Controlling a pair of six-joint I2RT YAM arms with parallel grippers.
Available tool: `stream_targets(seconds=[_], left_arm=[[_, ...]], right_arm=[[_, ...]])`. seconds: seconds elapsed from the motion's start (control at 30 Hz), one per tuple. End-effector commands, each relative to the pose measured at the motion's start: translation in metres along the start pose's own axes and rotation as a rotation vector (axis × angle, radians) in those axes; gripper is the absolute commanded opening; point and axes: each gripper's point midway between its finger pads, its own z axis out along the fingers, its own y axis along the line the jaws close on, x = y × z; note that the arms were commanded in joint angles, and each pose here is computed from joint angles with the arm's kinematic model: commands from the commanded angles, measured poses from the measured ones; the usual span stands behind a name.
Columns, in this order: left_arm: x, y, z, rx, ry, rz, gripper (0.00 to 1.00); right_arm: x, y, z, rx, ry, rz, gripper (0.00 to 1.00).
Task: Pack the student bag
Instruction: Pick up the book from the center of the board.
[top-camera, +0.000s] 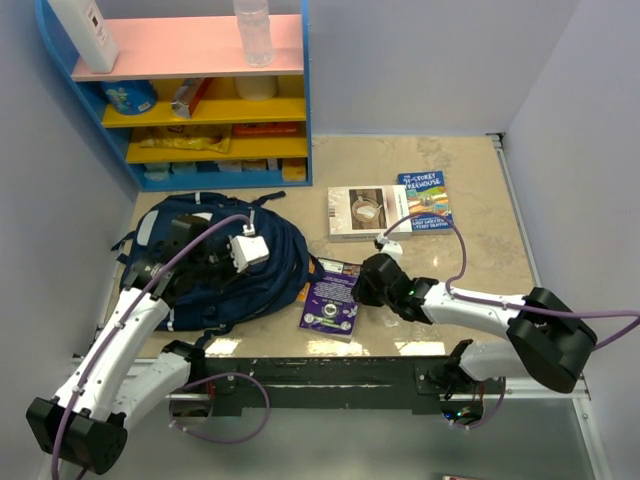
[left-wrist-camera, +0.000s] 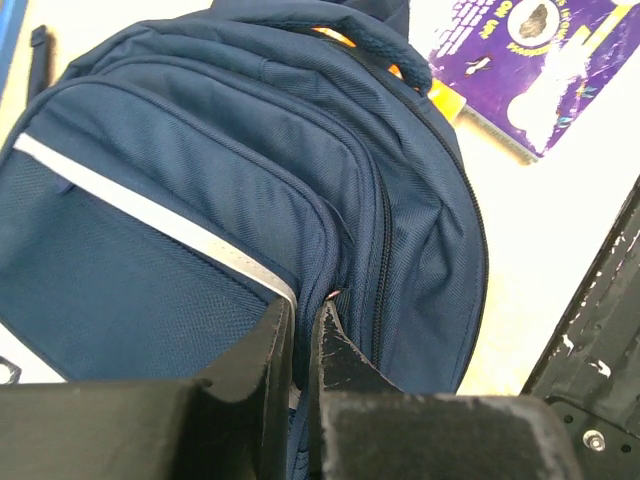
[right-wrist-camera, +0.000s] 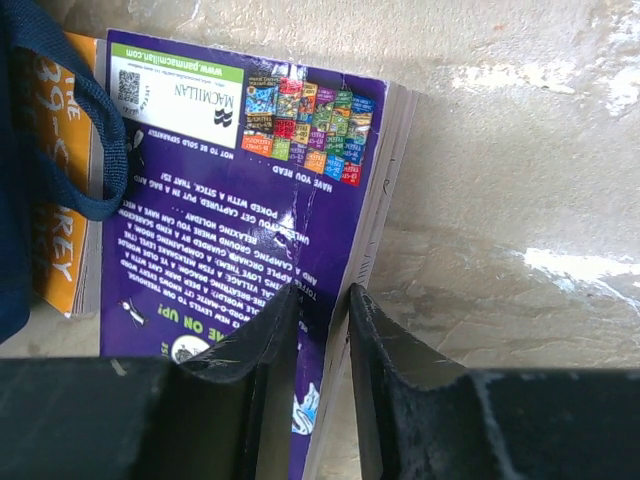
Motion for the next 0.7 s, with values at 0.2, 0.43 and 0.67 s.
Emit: stream_targets(seconds=[0.2, 0.43, 0.67], left_arm=[[0.027, 0.004, 0.07, 0.095, 0.009, 0.023, 0.0], [0.065, -0.01, 0.103, 0.186, 0.117, 0.022, 0.0], [0.06, -0.029, 0.113, 0.212, 0.106, 0.076, 0.0]], right_arm=[[-0.037, 0.068, -0.009, -0.194, -0.088, 0.088, 0.26], [-0.043, 0.093, -0.019, -0.282, -0.108, 0.116, 0.22], [-0.044, 0.121, -0.025, -0.325, -0.112, 0.065, 0.3]])
